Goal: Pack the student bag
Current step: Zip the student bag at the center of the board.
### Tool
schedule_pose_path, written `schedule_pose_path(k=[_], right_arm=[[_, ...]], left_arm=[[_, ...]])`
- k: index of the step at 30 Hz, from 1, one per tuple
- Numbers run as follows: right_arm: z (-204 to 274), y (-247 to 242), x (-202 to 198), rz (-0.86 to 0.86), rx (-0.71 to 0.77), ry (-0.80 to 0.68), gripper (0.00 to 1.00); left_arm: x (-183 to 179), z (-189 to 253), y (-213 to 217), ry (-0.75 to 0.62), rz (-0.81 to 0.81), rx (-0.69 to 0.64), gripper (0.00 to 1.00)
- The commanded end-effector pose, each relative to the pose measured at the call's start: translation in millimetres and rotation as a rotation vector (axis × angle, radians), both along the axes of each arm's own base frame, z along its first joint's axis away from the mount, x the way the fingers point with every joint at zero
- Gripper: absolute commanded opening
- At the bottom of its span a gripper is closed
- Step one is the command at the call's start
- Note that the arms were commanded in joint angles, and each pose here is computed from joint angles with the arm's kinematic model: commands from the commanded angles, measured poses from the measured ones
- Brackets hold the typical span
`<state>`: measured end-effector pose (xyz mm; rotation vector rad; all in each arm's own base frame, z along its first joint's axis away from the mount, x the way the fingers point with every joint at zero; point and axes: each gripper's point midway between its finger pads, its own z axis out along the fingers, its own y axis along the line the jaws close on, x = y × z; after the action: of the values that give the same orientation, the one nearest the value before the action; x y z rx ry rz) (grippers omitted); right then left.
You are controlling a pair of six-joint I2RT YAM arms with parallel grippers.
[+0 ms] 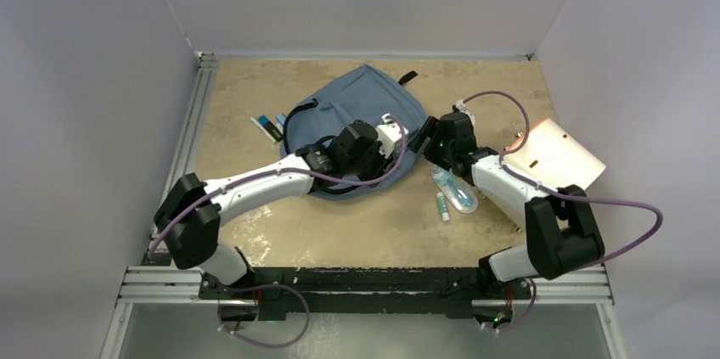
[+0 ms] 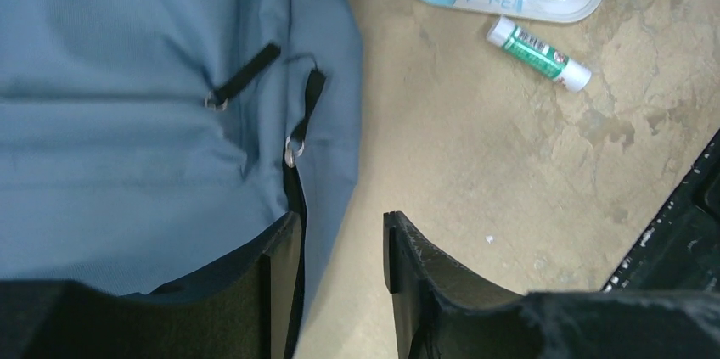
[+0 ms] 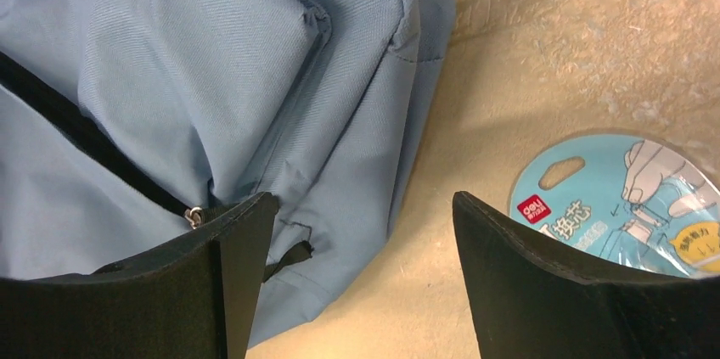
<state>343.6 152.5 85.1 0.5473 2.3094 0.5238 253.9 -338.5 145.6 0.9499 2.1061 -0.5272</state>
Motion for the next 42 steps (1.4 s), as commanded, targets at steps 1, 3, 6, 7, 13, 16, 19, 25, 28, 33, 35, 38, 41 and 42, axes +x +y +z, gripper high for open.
schedule_pose_path(k=[1, 3, 6, 7, 13, 16, 19, 25, 28, 33, 35, 38, 41, 42], right_arm=[[-0.5, 3.5, 12.4, 0.013, 0.072, -0.024, 0.78], [-1.1, 5.6, 15.8, 0.028, 0.092, -0.029, 0.76], [-4.8, 9.0, 18.7, 0.057, 0.109, -0.022, 0.74], [-6.4, 9.9, 19.3, 0.065, 0.112, -0.018, 0.74], [-14.3, 10.1, 18.4, 0.083, 0.113, -0.005, 0.71], [-16.9, 8.8, 18.1, 0.085, 0.110, -0.001, 0.71], [-17.2, 7.8, 18.9, 0.085, 0.114, -0.001, 0.70], [-16.1, 5.7, 19.9, 0.085, 0.114, -0.004, 0.69], [-17.0, 4.6, 19.3, 0.085, 0.115, -0.002, 0.68], [-18.2, 4.5, 18.6, 0.088, 0.119, 0.000, 0.66], [-18.6, 4.6, 18.1, 0.089, 0.120, 0.001, 0.65], [-18.0, 4.3, 17.9, 0.089, 0.123, 0.001, 0.64], [-18.0, 3.2, 17.5, 0.087, 0.124, -0.001, 0.63], [-17.9, 3.1, 17.5, 0.086, 0.124, -0.001, 0.63]], left_arm=[[17.4, 34.8, -39.7, -0.144, -0.112, -0.071, 0.40], [20.7, 28.0, -45.6, -0.177, -0.146, -0.028, 0.40], [24.0, 15.2, -54.2, -0.216, -0.176, 0.030, 0.41], [27.5, 10.8, -54.7, -0.234, -0.172, 0.059, 0.41], [46.0, -16.4, -55.5, -0.284, -0.158, 0.194, 0.45], [54.0, -26.7, -55.1, -0.297, -0.149, 0.240, 0.47], [61.8, -35.3, -56.0, -0.309, -0.137, 0.277, 0.50], [66.5, -51.8, -60.3, -0.302, -0.150, 0.313, 0.50], [67.9, -58.0, -60.0, -0.301, -0.151, 0.327, 0.50], [71.7, -64.8, -57.8, -0.318, -0.145, 0.348, 0.50], [74.1, -67.3, -56.9, -0.327, -0.143, 0.357, 0.49], [78.2, -71.4, -54.8, -0.339, -0.134, 0.382, 0.47], [80.4, -74.9, -52.9, -0.351, -0.135, 0.405, 0.42], [81.9, -75.3, -51.6, -0.357, -0.131, 0.411, 0.41]])
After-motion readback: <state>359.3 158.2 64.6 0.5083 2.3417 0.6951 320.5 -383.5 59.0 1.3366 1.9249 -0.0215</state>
